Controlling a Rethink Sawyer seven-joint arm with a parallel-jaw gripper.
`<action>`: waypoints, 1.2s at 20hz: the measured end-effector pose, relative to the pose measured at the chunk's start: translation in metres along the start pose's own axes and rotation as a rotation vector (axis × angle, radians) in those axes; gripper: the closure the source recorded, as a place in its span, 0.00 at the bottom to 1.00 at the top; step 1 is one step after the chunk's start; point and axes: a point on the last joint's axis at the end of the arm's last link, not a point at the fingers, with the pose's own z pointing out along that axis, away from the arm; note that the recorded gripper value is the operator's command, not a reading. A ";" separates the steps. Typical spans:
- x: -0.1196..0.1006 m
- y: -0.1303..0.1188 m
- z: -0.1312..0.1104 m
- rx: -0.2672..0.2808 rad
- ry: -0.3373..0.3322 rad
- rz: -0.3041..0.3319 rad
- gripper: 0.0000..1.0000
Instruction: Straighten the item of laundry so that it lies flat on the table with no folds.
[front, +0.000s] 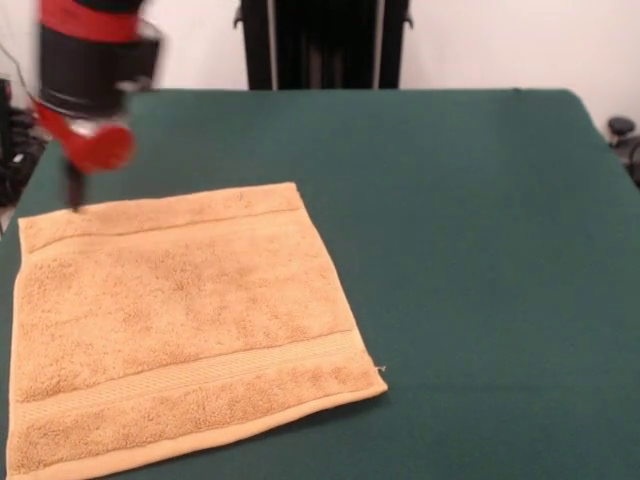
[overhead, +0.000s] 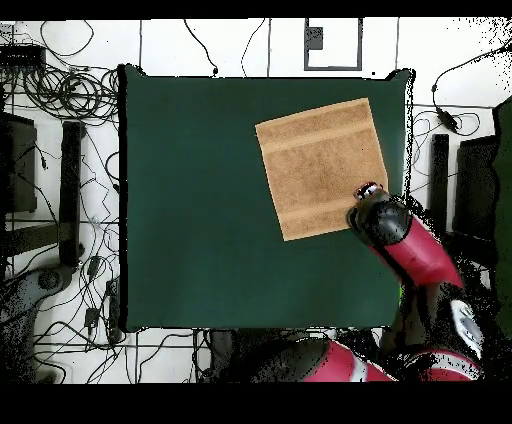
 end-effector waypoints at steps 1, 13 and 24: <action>-0.010 -0.014 -0.001 0.010 -0.012 0.003 0.00; -0.116 -0.160 -0.018 0.120 -0.163 -0.014 0.00; -0.141 -0.186 -0.037 0.154 -0.230 -0.096 0.00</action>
